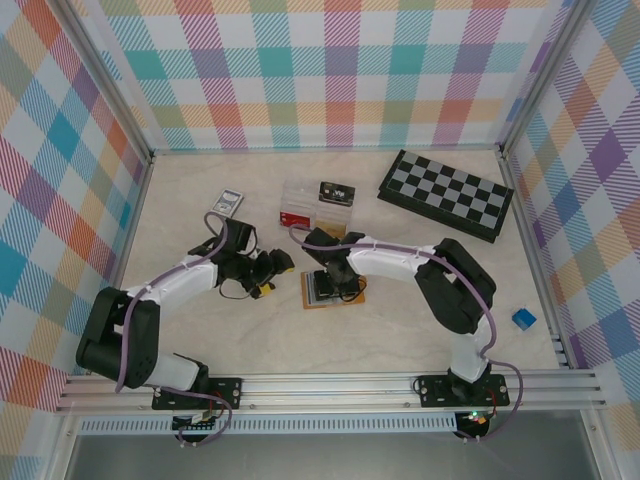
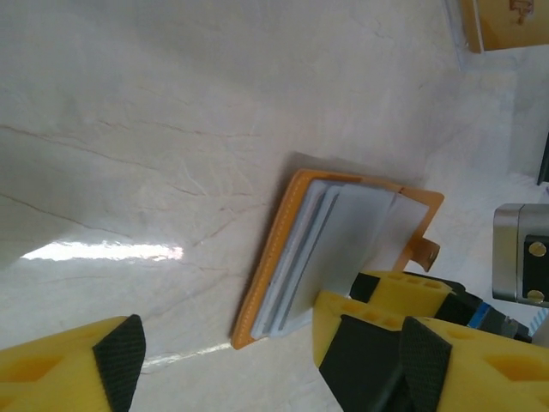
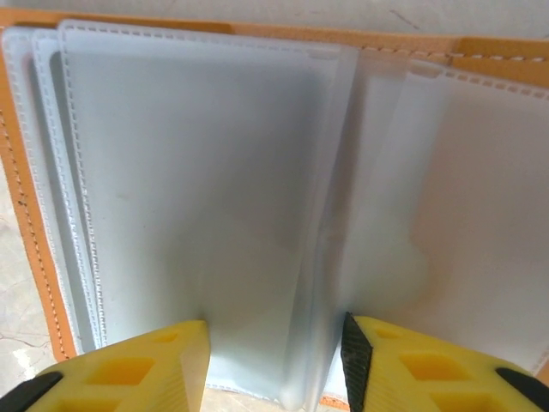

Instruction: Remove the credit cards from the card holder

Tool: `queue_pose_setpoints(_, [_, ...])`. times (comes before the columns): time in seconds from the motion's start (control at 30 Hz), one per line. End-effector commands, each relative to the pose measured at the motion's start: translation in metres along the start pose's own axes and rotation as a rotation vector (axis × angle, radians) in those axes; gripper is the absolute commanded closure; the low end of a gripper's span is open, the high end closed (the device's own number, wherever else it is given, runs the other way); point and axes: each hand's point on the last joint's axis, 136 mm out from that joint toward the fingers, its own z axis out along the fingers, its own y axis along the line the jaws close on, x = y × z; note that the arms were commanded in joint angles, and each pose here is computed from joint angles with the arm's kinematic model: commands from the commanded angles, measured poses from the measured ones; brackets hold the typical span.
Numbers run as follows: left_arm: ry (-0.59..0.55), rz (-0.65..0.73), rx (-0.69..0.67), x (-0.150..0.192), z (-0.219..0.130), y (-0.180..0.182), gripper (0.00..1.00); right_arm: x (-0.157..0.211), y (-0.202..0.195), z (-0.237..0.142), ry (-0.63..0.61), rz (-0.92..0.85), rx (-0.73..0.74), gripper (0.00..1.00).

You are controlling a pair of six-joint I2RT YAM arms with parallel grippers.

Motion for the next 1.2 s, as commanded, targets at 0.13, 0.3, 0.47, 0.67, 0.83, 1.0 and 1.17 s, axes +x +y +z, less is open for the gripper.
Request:
queue_pose_setpoints(0.13, [0.083, 0.049, 0.086, 0.015, 0.022, -0.026, 0.48, 0.027, -0.039, 0.029, 0.094, 0.043, 0.089, 0.62])
queue_pose_setpoints(0.3, [0.102, 0.074, 0.091, 0.019, 0.031, -0.035, 0.56, 0.025, -0.039, 0.025, 0.080, 0.043, 0.062, 0.65])
queue_pose_setpoints(0.47, [0.135, 0.092, 0.109, 0.026, 0.040, -0.045, 0.62, 0.023, -0.037, 0.022, 0.065, 0.051, 0.021, 0.67])
queue_pose_setpoints(0.67, [0.148, 0.107, 0.113, 0.026, 0.047, -0.049, 0.61, 0.016, -0.027, 0.014, 0.038, 0.058, -0.052, 0.70])
queue_pose_setpoints(0.83, [0.169, 0.104, 0.117, 0.027, 0.056, -0.051, 0.60, 0.014, -0.022, 0.012, 0.027, 0.068, -0.098, 0.72])
queue_pose_setpoints(1.0, [0.158, 0.098, 0.094, 0.021, 0.064, -0.051, 0.58, 0.009, -0.017, 0.005, -0.001, 0.068, -0.155, 0.73])
queue_pose_setpoints(1.17, [0.158, 0.092, 0.091, 0.017, 0.073, -0.054, 0.57, 0.006, -0.012, 0.000, -0.012, 0.052, -0.193, 0.74])
